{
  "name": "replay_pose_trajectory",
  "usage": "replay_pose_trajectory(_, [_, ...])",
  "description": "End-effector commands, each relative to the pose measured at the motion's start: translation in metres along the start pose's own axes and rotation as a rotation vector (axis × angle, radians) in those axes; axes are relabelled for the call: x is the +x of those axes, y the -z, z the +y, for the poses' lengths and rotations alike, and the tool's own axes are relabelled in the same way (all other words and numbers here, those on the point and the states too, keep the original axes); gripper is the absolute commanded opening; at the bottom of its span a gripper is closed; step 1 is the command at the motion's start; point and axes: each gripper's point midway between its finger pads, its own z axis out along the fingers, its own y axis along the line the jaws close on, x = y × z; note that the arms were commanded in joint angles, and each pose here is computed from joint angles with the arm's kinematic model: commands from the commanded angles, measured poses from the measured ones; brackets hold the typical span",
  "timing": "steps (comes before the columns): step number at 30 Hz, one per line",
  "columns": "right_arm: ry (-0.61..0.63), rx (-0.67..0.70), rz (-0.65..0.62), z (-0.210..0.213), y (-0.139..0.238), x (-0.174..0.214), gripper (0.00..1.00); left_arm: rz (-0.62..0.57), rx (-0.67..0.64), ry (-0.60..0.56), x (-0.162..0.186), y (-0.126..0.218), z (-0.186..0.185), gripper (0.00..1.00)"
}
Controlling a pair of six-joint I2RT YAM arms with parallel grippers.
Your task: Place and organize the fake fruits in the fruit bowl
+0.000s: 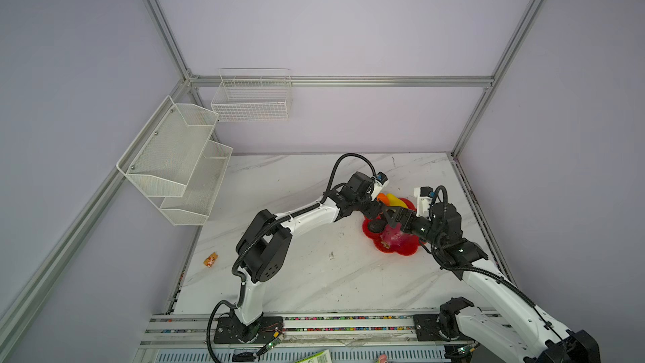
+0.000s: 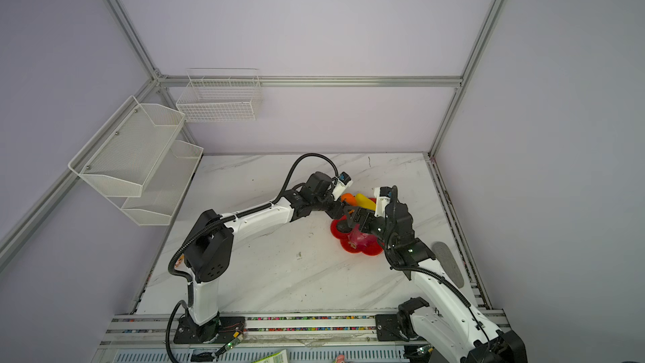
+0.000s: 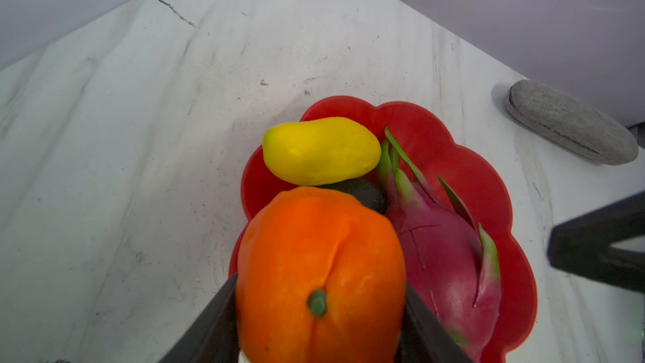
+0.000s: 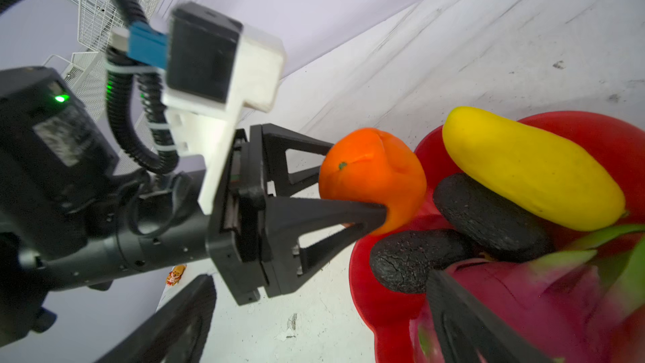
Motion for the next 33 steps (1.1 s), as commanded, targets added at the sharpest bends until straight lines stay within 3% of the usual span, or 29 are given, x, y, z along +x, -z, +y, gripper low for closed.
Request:
replay_pose_trajectory(1, [-0.024, 0.033, 0.008, -0.009, 0.004, 0.008, 0.97, -0.021, -0.009, -0.028, -0.010, 0.000, 0.004, 0.43])
replay_pose_trajectory(10, [-0.022, 0.039, 0.005, -0.011, 0.006, 0.009, 0.97, 0.014, 0.000, -0.015, 0.002, -0.015, 0.004, 0.51])
replay_pose_trajectory(17, [-0.021, 0.054, 0.001, -0.014, 0.004, 0.008, 0.97, -0.022, -0.009, -0.018, -0.012, -0.001, 0.004, 0.68])
replay_pose_trajectory(23, [-0.005, 0.078, -0.033, -0.015, 0.002, -0.011, 0.97, -0.115, -0.071, -0.018, -0.039, 0.037, 0.010, 0.81])
replay_pose_trajectory(25, [0.005, 0.083, -0.067, -0.017, 0.004, -0.028, 0.97, -0.150, -0.143, 0.008, -0.046, 0.057, 0.022, 0.95])
replay_pose_trajectory(28, [0.006, 0.106, -0.100, -0.031, 0.005, -0.053, 0.97, -0.207, -0.208, 0.010, -0.050, 0.091, 0.037, 1.00])
replay_pose_trajectory(33, [-0.025, 0.223, -0.208, -0.071, 0.021, -0.094, 0.97, -0.222, -0.484, 0.131, -0.015, 0.156, 0.117, 1.00])
